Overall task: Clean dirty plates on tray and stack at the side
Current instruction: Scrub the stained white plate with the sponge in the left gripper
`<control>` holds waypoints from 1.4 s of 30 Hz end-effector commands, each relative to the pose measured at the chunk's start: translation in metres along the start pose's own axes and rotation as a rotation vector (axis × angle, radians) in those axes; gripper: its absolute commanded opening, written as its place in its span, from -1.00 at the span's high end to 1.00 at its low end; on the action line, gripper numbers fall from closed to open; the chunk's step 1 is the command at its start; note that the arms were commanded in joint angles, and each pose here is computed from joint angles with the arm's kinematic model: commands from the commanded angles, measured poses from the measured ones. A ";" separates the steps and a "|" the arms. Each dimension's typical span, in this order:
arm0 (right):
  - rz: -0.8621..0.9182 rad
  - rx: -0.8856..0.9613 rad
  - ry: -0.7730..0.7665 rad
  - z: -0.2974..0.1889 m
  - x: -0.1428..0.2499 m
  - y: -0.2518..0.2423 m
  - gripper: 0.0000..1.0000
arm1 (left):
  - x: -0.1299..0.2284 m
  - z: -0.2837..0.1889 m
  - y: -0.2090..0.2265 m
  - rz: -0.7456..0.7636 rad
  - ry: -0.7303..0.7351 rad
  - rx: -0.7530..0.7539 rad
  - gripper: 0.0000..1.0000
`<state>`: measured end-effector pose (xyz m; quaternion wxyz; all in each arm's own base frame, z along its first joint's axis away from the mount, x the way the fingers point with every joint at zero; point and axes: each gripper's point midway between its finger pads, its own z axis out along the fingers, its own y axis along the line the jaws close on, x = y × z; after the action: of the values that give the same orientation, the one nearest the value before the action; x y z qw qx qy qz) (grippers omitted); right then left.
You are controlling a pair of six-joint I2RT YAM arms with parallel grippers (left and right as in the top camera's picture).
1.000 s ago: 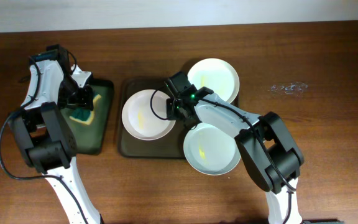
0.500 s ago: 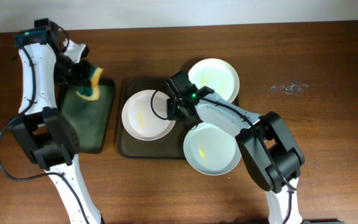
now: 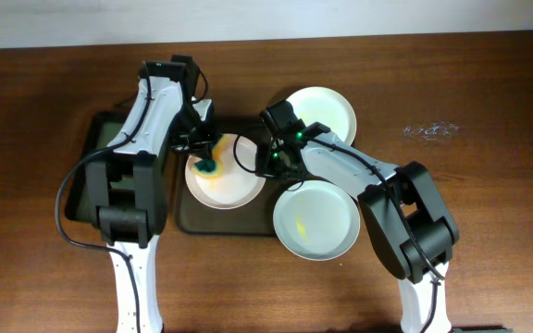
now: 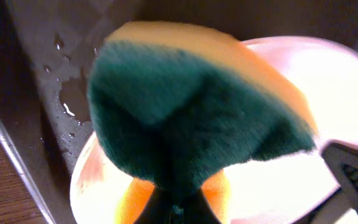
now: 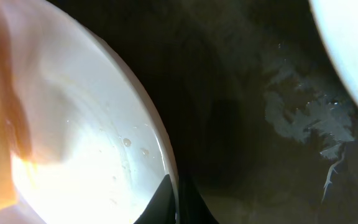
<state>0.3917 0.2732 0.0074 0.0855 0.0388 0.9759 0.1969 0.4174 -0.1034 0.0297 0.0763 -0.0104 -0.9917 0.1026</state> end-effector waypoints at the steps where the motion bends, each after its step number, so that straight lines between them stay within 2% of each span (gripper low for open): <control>1: 0.026 0.039 0.014 0.011 0.001 -0.014 0.92 | 0.012 0.030 0.007 -0.040 0.034 -0.052 1.00; 4: 0.026 0.044 0.011 0.011 0.001 -0.015 0.92 | 0.018 0.062 0.001 0.002 0.036 -0.055 1.00; 6: 0.026 0.044 0.011 0.011 0.001 -0.015 0.92 | 0.026 0.067 -0.010 0.085 0.061 -0.037 1.00; 7: 0.026 0.044 0.011 0.011 0.001 -0.015 0.92 | 0.031 0.067 -0.023 0.179 0.077 0.019 1.00; 8: 0.026 0.044 0.011 0.011 0.001 -0.015 0.92 | 0.041 0.062 -0.053 0.364 0.093 0.179 1.00; 9: 0.025 0.044 0.011 0.011 0.001 -0.015 0.92 | 0.047 0.057 -0.066 0.441 0.099 0.266 1.00; 10: 0.025 0.044 0.011 0.011 0.001 -0.015 0.92 | 0.049 0.054 -0.067 0.458 0.105 0.288 1.00; 13: 0.025 0.044 0.011 0.011 0.001 -0.015 0.92 | 0.046 0.044 -0.042 0.403 0.121 0.248 1.00; 14: 0.025 0.044 0.011 0.011 0.001 -0.015 0.92 | 0.044 0.037 -0.019 0.333 0.138 0.168 1.00; 15: 0.025 0.044 0.010 0.011 0.001 -0.015 0.92 | 0.039 0.030 0.015 0.201 0.144 0.014 1.00; 18: 0.025 0.046 0.008 0.011 0.000 -0.015 0.92 | 0.033 0.020 0.059 0.001 0.119 -0.233 1.00; 21: 0.025 0.047 0.009 0.011 0.000 -0.015 0.92 | 0.029 0.023 0.049 0.025 0.099 -0.236 1.00; 23: 0.025 0.047 0.008 0.011 0.000 -0.015 0.92 | 0.026 0.030 0.015 0.097 0.088 -0.121 1.00; 26: 0.025 0.047 0.009 0.011 0.000 -0.015 0.92 | 0.030 0.033 -0.044 0.294 0.083 0.154 1.00; 28: 0.025 0.047 0.010 0.011 0.001 -0.016 0.92 | 0.022 0.031 -0.056 0.296 0.044 0.217 1.00; 31: 0.025 0.047 0.010 0.011 0.001 -0.015 0.92 | -0.003 0.027 -0.045 0.177 -0.040 0.224 1.00; 33: 0.025 0.047 0.010 0.011 0.001 -0.015 0.92 | -0.031 0.023 -0.025 0.076 -0.140 0.182 1.00; 36: 0.025 0.047 0.010 0.011 0.001 -0.015 0.92 | -0.048 0.017 0.009 0.046 -0.207 -0.027 1.00; 40: 0.025 0.047 0.010 0.011 0.001 -0.016 0.92 | -0.031 0.007 0.019 0.049 -0.150 -0.189 1.00; 42: 0.024 0.047 0.010 0.011 0.001 -0.016 0.92 | -0.006 0.008 0.006 0.150 -0.047 -0.182 1.00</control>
<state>0.3971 0.2685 0.0067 0.0907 0.0514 0.9754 0.1943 0.4341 -0.1124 0.0233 0.0141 -0.0481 -0.9959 0.0749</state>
